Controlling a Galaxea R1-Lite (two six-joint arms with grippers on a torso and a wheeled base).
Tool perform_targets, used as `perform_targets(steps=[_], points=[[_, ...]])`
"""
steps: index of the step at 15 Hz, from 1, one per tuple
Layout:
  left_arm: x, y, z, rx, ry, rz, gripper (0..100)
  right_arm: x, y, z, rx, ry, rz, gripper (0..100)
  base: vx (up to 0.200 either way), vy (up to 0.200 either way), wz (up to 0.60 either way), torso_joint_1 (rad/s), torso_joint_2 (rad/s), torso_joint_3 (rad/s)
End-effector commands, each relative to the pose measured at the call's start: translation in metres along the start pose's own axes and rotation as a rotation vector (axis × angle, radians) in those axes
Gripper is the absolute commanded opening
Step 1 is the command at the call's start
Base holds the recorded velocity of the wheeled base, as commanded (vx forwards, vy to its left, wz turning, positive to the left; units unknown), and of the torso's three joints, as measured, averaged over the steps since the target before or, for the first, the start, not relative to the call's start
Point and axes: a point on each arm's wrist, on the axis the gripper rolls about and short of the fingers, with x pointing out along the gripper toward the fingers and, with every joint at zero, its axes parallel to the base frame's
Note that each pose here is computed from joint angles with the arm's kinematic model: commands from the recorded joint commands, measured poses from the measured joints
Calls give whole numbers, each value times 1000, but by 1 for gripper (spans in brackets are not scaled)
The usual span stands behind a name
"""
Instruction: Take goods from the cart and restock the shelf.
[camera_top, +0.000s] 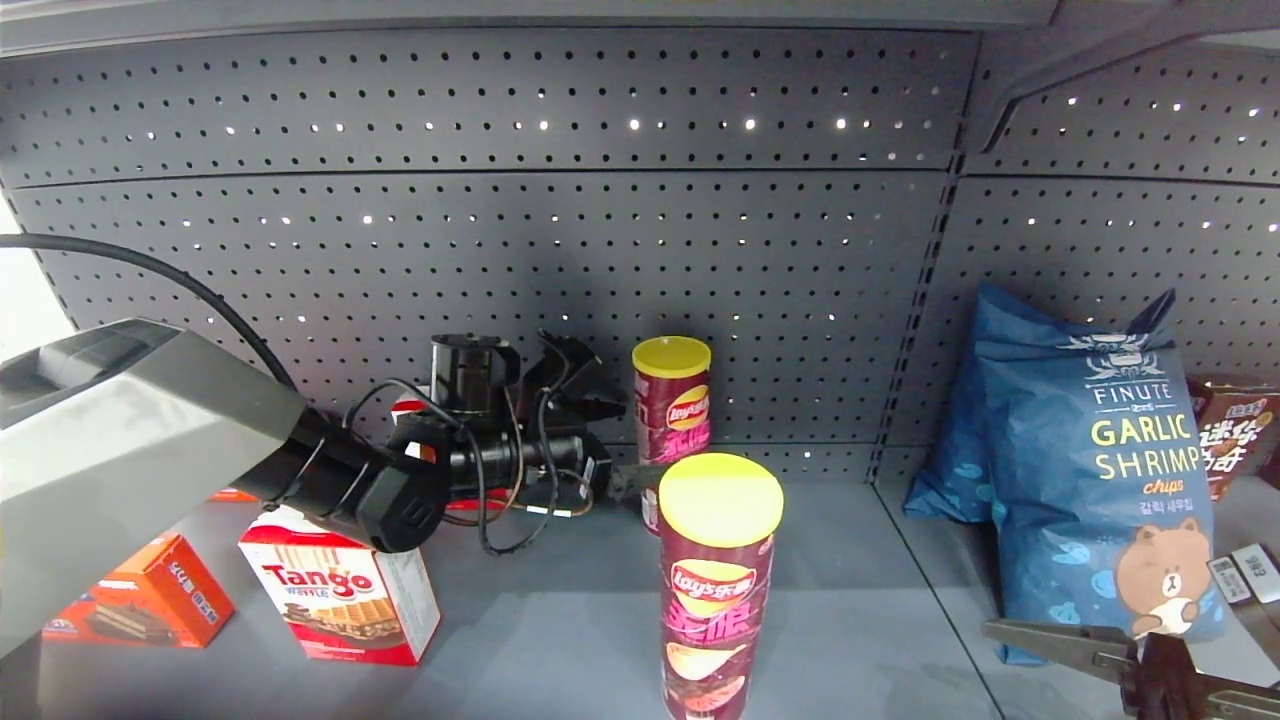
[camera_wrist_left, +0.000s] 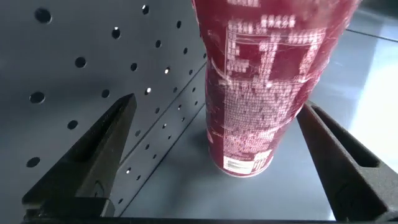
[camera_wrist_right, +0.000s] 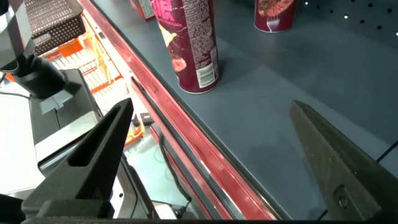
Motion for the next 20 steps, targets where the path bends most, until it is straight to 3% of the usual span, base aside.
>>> perform_targets(steps=[1,20], points=[[0,-1,1,1,3,23,100,0,0,-1,2,3,0,100,0,0,0,0,0,0],[-14,3,6,-1,3,71,100,-2,1,-4,6,11,1,100,0,0,0,0,0,0]])
